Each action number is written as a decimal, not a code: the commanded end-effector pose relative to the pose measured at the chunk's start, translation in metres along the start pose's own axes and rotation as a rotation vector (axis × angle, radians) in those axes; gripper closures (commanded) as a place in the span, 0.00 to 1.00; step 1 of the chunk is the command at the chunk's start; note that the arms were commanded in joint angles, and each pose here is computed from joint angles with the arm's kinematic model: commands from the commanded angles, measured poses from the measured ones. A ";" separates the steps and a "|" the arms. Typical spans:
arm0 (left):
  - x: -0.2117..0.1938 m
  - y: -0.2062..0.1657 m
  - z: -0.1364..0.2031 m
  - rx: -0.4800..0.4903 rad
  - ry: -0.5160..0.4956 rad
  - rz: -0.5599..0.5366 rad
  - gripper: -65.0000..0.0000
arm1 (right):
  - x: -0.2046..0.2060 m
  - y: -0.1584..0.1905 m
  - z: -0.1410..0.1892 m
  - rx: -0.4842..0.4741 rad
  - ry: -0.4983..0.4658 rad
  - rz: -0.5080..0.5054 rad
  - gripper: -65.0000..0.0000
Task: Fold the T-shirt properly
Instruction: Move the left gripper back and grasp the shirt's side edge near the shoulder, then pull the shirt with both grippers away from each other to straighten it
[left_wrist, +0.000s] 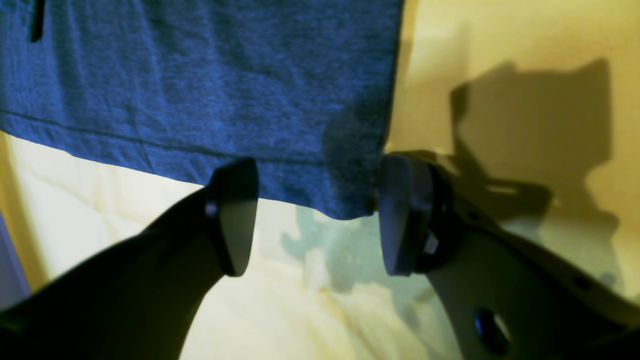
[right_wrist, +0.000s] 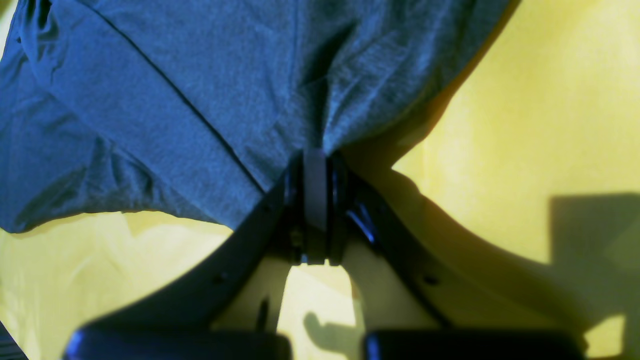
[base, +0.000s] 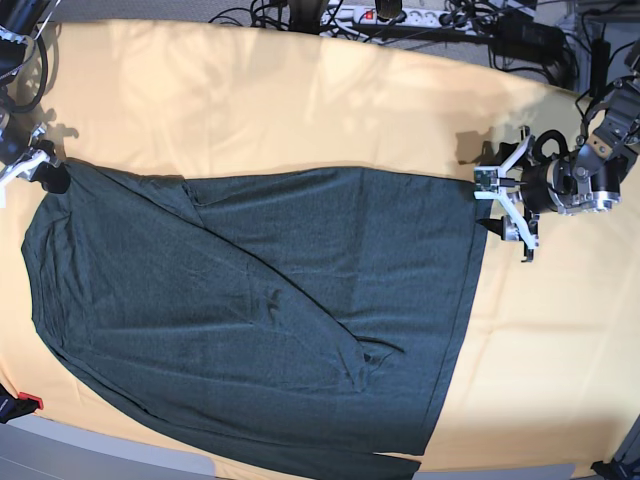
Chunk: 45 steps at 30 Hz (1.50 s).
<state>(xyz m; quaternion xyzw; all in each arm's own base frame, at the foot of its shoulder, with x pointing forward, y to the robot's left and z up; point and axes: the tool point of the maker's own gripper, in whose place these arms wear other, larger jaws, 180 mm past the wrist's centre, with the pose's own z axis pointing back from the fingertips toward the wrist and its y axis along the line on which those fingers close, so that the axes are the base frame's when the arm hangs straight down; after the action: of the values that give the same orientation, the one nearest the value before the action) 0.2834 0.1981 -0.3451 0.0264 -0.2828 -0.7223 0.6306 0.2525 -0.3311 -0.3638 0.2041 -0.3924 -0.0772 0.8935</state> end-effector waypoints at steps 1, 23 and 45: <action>-0.010 0.008 0.006 0.018 0.028 -0.007 0.41 | 0.021 0.000 0.007 0.002 -0.047 0.034 1.00; 0.004 -0.010 -0.030 -0.032 0.009 -0.014 1.00 | 0.023 0.000 0.007 0.003 -0.057 0.034 1.00; 0.035 0.034 0.002 0.010 -0.167 0.192 1.00 | 0.040 -0.024 0.035 -0.075 0.031 0.146 1.00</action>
<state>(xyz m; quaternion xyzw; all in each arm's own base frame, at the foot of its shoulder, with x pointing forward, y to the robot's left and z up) 0.2981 0.1605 -0.3303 -0.0677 -0.3276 -0.6566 0.6760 0.2467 -0.3668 -0.3435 0.1544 -0.3692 -0.0348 0.9158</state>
